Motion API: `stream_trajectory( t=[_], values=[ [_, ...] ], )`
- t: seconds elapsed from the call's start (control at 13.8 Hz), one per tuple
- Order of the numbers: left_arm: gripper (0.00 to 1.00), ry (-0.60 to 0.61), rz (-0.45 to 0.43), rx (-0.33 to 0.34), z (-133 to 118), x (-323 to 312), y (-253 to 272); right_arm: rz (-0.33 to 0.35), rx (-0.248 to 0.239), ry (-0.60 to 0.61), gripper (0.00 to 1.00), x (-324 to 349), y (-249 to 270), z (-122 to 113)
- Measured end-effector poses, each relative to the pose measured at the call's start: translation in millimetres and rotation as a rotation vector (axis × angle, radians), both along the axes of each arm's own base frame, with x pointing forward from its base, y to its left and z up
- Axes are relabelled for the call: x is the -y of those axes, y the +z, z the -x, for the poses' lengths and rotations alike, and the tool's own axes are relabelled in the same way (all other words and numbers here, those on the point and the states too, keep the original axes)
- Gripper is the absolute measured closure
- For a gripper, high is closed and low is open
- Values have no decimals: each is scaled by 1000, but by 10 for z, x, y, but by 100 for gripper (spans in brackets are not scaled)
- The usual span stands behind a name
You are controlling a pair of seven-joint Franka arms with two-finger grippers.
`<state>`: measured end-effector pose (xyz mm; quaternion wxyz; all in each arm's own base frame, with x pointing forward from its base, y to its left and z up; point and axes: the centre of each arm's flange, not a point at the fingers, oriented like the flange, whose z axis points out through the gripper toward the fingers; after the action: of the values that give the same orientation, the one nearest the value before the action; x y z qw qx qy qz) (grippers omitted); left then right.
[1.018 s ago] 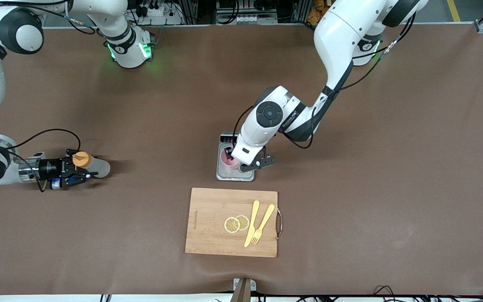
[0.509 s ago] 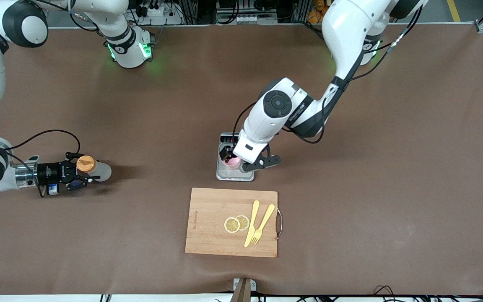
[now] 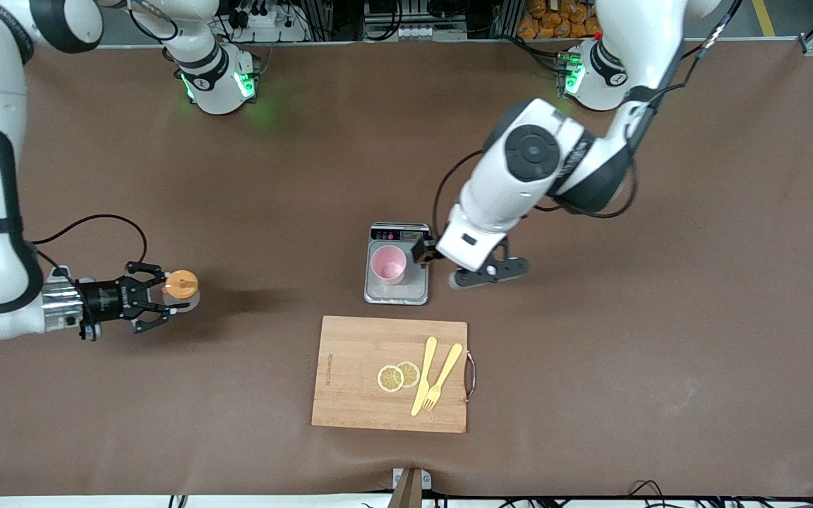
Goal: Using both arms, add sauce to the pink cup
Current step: 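Withdraw the left gripper while the right gripper brings the bottle over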
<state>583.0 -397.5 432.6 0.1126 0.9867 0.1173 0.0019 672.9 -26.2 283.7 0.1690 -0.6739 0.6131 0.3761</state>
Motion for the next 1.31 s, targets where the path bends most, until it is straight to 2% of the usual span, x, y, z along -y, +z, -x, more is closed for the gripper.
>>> stream_trajectory(
  t=[0.15, 0.36, 0.58, 0.73, 0.87, 1.02, 1.31],
  values=[
    [0, -25, -20, 9, -136, -459, 138, 40, -16, -9, 47, -298, 179, -39],
    [0, -95, -56, 8, -208, -1117, 380, 86, -55, -40, 47, -566, 293, -90],
    [0, -160, -81, 5, -182, -1622, 708, 181, -78, -47, 48, -1069, 356, -121],
    [0, -212, -95, 8, -168, -1949, 870, 280, -81, -36, 48, -1495, 377, -100],
    [0, -283, -112, 0, -126, -2305, 1010, 362, -82, -32, 48, -1906, 407, -49],
    [0, -341, -163, -1, -55, -2618, 1183, 410, -89, -36, 48, -2187, 415, 9],
    [0, -411, -229, -6, 201, -2768, 1541, 546, -80, -44, 53, -2422, 444, 69]
  ],
)
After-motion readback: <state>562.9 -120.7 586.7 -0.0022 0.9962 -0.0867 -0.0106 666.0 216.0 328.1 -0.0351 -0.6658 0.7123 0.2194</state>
